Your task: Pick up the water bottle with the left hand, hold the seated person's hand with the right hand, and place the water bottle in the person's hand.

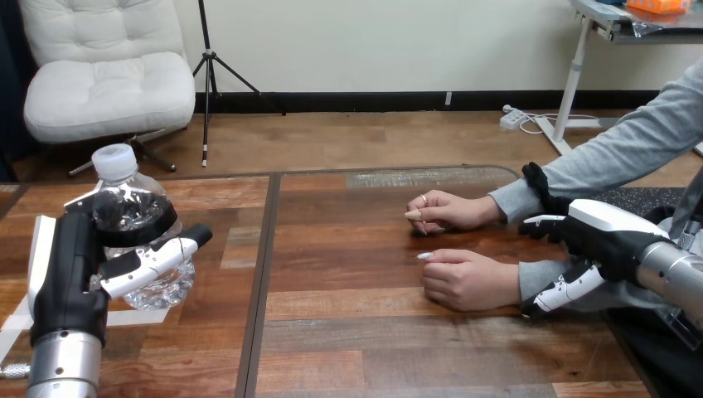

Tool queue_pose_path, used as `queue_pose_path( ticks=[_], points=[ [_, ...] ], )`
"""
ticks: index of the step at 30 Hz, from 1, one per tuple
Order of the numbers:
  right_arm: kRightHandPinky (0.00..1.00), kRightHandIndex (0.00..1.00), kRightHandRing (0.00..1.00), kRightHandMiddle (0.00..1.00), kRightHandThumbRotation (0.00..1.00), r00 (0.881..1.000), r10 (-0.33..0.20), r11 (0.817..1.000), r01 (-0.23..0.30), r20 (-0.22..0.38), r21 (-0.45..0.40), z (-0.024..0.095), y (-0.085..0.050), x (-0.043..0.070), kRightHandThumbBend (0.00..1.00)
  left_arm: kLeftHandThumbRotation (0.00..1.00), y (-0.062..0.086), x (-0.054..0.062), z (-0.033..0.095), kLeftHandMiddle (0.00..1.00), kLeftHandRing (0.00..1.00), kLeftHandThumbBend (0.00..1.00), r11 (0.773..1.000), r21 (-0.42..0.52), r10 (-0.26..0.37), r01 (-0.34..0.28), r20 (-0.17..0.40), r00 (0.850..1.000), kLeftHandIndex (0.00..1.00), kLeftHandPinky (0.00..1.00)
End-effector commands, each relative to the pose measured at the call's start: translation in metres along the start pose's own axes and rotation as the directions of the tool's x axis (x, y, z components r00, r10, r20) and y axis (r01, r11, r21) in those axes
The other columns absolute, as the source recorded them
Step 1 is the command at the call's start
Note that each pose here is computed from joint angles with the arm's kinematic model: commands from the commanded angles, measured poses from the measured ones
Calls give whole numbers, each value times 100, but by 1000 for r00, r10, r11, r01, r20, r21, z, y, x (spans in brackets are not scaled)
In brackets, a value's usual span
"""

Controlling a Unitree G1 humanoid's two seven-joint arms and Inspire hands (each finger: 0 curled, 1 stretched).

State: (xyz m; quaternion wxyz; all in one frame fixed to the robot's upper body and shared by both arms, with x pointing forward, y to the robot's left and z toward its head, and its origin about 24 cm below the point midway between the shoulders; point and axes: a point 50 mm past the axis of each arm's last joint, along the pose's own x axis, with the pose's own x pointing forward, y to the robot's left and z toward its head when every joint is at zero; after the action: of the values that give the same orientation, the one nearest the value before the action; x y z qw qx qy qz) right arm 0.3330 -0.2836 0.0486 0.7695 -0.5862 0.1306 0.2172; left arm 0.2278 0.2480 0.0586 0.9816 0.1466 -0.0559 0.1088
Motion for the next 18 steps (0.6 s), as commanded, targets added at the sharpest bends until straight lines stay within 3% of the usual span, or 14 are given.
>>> queue_pose_path(
  ticks=[1,18],
  points=[
    [80,89,89,89,33,992,-118,990,121,42,-72,17,-47,3,100,0,3,13,29,40,36,70,1000,-6,11,-11,132,991,41,30],
    [78,87,86,88,21,993,-109,986,115,55,-119,23,-44,7,100,0,3,12,29,40,36,70,1000,-1,8,-8,136,991,41,31]
  ],
)
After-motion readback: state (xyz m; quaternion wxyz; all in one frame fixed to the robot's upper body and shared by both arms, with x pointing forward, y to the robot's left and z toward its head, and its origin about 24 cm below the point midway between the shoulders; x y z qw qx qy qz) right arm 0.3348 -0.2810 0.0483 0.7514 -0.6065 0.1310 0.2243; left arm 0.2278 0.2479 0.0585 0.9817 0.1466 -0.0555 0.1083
